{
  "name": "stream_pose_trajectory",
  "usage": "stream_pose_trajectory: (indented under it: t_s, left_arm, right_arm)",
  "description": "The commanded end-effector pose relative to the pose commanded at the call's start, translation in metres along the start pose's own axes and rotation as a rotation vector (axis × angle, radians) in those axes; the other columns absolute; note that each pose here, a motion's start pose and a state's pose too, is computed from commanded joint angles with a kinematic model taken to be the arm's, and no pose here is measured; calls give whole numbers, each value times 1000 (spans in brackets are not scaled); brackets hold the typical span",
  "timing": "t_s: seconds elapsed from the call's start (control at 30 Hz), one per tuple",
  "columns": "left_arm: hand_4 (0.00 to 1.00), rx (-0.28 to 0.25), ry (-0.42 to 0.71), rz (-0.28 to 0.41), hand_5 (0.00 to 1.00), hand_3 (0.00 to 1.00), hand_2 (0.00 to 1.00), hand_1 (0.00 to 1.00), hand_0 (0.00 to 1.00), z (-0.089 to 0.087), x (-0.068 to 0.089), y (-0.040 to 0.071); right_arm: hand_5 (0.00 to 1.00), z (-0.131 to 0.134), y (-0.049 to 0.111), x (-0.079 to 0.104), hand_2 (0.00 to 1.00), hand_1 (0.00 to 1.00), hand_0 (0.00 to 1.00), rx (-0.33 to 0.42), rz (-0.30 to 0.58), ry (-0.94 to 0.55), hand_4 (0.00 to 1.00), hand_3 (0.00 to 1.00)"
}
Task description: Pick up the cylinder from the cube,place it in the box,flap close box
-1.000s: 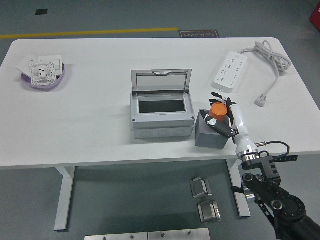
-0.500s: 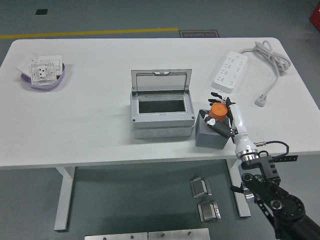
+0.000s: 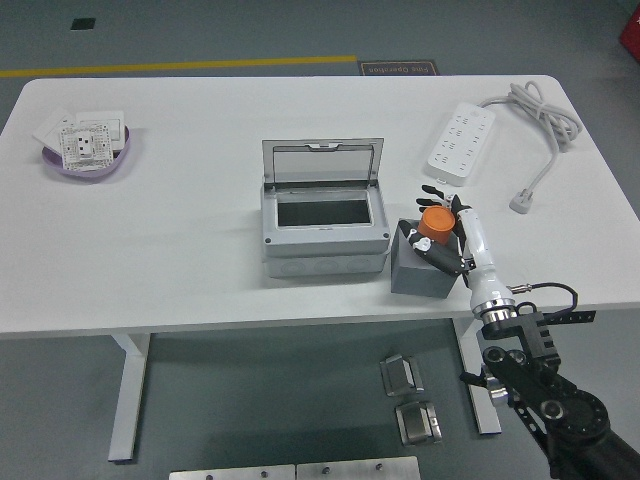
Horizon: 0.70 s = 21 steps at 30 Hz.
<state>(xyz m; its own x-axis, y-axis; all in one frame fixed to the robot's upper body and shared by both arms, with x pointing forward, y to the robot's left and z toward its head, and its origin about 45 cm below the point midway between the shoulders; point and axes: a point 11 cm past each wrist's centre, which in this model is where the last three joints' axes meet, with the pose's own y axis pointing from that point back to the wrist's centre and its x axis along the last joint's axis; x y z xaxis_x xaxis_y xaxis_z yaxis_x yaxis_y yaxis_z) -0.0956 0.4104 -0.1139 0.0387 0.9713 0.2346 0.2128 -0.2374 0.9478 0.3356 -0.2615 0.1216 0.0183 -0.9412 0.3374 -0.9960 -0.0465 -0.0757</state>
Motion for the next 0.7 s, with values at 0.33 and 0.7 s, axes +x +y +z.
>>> stream_pose_trajectory:
  t_s: [0.33,0.7]
  left_arm:
    - [474,-1,-1,-1,45,587,546,580,631,1,0,0]
    - [476,0,-2,0,44,588,545,581,631,0,0,0]
  right_arm:
    - [280,0,0,0,693,709,639,1,0,0,824,789]
    - [273,2,0,2,690,709,638,-7,-7,6,820,787]
